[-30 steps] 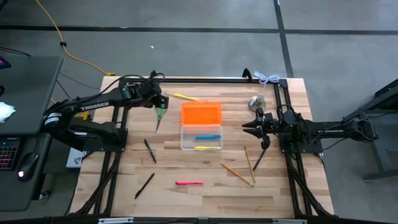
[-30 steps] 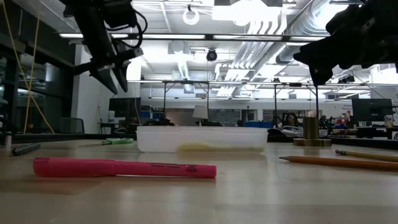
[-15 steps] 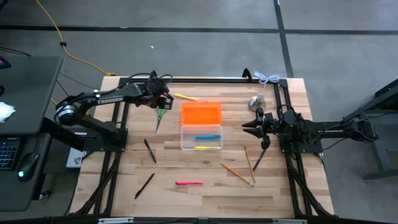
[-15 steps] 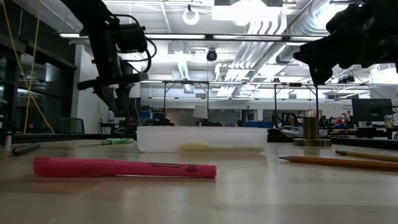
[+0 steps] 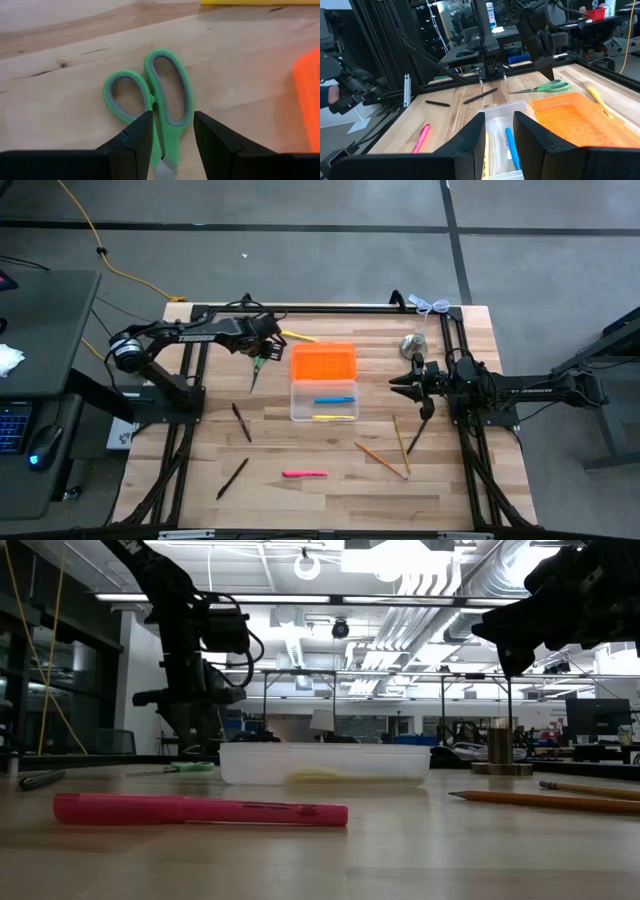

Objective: Pick & place school supplies into a supply box
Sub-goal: Put the green scissors into the orange supply box

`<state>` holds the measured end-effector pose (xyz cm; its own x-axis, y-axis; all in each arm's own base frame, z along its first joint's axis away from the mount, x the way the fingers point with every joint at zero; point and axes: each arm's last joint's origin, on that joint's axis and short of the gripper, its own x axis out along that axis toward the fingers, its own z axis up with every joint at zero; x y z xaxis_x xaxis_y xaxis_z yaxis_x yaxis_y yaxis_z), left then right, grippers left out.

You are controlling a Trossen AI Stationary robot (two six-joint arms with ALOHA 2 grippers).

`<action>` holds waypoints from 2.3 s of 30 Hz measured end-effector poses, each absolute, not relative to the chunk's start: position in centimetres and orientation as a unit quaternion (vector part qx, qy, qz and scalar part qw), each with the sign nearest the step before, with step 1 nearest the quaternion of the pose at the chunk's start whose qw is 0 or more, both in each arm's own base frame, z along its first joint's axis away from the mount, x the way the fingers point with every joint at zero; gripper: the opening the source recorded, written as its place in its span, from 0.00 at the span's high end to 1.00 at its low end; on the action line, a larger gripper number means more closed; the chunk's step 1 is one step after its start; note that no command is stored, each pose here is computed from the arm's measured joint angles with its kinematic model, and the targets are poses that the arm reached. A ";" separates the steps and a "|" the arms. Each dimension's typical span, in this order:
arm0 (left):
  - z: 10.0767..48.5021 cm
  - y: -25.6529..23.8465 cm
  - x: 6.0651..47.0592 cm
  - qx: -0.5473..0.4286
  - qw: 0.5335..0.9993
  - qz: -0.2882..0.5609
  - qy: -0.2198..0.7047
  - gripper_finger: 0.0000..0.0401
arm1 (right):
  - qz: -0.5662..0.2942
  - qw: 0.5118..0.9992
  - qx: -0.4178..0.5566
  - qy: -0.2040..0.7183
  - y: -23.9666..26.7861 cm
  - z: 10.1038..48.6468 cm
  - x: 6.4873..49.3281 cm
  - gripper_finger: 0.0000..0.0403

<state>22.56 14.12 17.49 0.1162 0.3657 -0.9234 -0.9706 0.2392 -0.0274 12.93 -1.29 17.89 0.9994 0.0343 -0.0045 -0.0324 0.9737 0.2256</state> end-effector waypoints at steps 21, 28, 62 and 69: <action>16.4 16.7 21.7 -0.386 0.637 0.520 0.418 0.57 | 0.012 0.993 0.113 0.003 -1.3 17.9 12.9 0.81; 16.4 16.7 21.7 -0.386 0.637 0.520 0.418 0.57 | 0.011 0.993 0.113 0.003 -1.3 17.9 12.9 0.81; 13.5 17.2 22.4 -0.383 0.611 0.522 0.456 0.80 | 0.012 0.994 0.112 -0.004 -1.3 18.0 12.9 0.81; 13.5 17.2 22.3 -0.382 0.610 0.524 0.456 0.78 | 0.011 0.994 0.112 -0.004 -1.3 18.0 12.9 0.81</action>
